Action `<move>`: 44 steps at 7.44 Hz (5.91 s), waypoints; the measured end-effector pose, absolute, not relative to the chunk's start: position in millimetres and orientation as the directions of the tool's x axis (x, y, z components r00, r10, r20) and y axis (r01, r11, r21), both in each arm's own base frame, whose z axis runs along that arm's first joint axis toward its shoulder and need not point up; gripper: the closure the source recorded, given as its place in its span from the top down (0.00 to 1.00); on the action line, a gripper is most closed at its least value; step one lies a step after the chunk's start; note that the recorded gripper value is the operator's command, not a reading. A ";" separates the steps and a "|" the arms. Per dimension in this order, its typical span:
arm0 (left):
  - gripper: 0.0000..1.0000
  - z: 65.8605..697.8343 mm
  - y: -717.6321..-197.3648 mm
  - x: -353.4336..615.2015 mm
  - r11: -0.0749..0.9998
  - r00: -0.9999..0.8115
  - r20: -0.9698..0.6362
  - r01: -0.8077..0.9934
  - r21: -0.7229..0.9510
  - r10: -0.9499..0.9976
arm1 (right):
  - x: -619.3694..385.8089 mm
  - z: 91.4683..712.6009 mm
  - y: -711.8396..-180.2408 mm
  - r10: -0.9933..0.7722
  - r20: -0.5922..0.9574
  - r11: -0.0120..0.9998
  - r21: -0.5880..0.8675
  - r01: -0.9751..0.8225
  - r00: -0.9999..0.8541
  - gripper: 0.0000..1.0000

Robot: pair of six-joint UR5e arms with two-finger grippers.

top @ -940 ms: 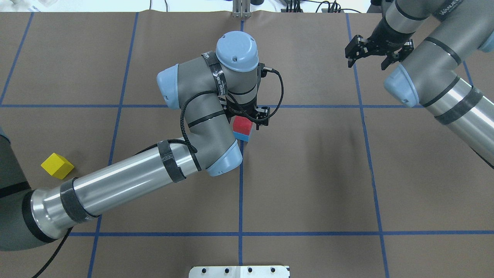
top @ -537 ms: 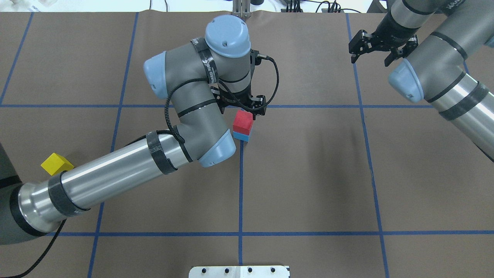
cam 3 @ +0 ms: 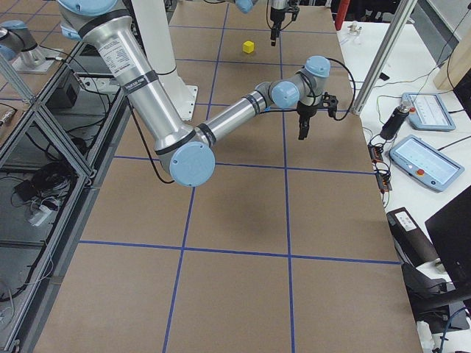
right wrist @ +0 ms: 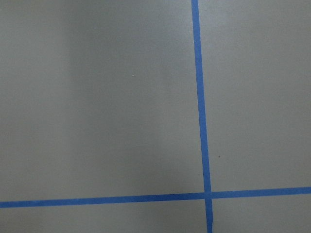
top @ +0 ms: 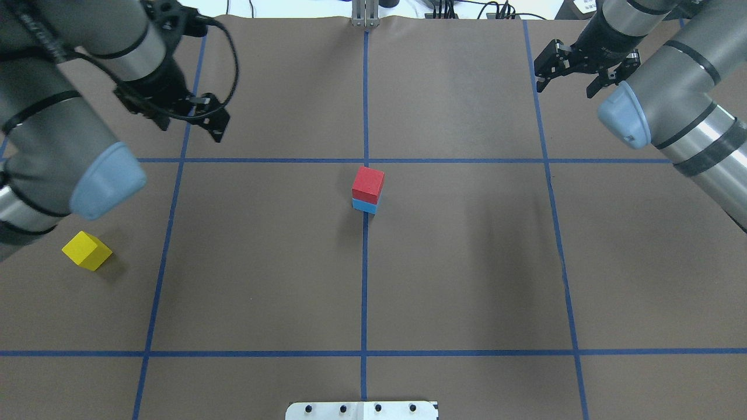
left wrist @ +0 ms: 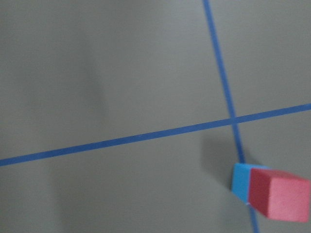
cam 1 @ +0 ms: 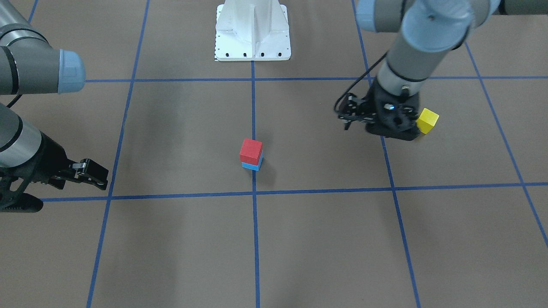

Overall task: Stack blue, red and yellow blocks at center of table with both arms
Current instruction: 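Open the left gripper and lift it away from the stack, then lower the left gripper onto the yellow cube and close on it, then carry the yellow cube with the left gripper onto the red cube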

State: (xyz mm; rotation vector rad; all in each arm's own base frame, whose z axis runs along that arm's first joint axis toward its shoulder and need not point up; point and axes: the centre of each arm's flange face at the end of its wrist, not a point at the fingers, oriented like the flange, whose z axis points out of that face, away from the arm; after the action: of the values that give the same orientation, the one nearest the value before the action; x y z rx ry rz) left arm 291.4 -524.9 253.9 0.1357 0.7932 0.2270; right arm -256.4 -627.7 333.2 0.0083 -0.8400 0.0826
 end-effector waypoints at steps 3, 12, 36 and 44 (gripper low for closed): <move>1.00 388.3 -467.1 231.7 0.956 0.702 -0.654 -0.152 0.249 0.282 | -249.9 358.1 -617.6 0.035 0.734 0.999 -0.010 -0.041 0.678 0.99; 1.00 499.3 -418.8 285.0 0.942 0.738 -0.594 -0.177 0.286 0.319 | -247.9 382.2 -611.0 0.026 0.735 0.999 -0.001 -0.037 0.677 0.99; 0.00 153.0 -470.1 412.1 0.980 0.695 -0.692 -0.166 0.106 0.192 | -244.4 386.9 -611.7 0.014 0.732 1.000 0.008 -0.028 0.682 0.99; 0.00 82.8 -535.5 544.0 0.972 0.637 -0.735 -0.183 0.150 0.233 | -207.0 411.0 -615.0 -0.009 0.726 0.999 0.030 -0.018 0.688 0.99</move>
State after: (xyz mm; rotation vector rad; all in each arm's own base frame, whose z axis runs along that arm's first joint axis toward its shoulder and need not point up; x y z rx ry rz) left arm 544.0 -535.5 82.8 0.0637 0.8474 0.2375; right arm -207.0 -615.0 411.0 0.0357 -0.8125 0.0052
